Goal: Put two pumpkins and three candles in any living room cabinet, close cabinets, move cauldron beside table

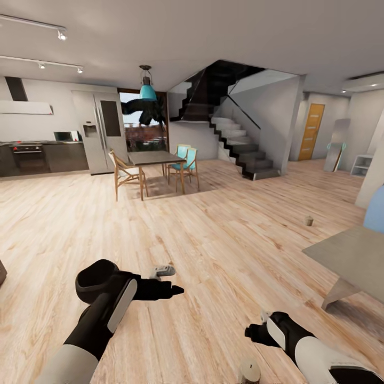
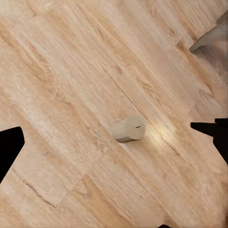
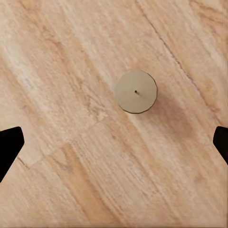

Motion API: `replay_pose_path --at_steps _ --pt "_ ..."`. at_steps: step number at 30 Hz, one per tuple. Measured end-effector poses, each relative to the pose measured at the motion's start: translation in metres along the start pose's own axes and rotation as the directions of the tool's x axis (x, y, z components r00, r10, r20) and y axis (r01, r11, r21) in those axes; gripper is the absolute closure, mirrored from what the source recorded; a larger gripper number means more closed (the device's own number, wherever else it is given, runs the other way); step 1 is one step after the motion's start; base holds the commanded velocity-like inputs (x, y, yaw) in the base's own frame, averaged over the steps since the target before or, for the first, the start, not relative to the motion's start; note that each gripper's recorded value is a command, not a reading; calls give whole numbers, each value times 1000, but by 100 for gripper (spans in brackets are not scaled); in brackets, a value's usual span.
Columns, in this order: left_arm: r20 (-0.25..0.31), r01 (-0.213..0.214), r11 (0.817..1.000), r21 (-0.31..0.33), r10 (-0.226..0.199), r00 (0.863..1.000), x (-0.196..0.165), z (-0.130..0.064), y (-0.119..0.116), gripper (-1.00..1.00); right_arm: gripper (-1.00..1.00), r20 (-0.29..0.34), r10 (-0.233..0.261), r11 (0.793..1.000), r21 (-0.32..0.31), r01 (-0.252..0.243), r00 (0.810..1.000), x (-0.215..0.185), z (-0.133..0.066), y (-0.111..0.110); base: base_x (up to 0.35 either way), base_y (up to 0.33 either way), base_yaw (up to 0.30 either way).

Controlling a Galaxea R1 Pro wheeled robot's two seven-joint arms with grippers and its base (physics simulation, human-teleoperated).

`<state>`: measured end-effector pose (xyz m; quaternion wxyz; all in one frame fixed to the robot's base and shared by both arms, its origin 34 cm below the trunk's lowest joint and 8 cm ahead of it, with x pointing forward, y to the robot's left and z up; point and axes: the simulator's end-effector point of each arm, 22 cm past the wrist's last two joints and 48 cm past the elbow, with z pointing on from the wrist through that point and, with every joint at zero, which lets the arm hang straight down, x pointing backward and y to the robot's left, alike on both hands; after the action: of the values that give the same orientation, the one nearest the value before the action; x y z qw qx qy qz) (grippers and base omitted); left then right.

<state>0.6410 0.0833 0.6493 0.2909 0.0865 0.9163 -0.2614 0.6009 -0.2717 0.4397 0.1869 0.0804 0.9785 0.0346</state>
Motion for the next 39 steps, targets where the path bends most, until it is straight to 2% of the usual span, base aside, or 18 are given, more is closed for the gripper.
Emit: replay_pose_path --at_steps 4,9,12,24,28,39 --pt "-1 2 999 -38 -3 1000 5 12 0 -100 -100 -8 0 1000 9 0 1000 3 8 -3 0 0 61" --pt "-3 6 996 -85 -7 1000 14 27 -2 -100 -100 -83 1 1000 12 0 997 25 18 -5 0 0 63" --pt "-6 8 995 -100 -9 1000 19 33 0 -100 -100 -107 1 1000 11 1 994 32 23 -5 0 0 52" --pt "-24 11 994 -106 -14 1000 45 57 11 -100 -100 -119 0 1000 14 2 993 51 51 -9 38 -21 8" --pt "-36 -12 995 -100 9 999 55 65 7 -100 -100 -120 -1 1000 14 2 993 57 59 -10 191 -119 0" --pt "-43 -15 995 -100 11 999 77 80 15 -100 -100 -126 0 1000 15 2 992 72 79 -14 24 -15 0"
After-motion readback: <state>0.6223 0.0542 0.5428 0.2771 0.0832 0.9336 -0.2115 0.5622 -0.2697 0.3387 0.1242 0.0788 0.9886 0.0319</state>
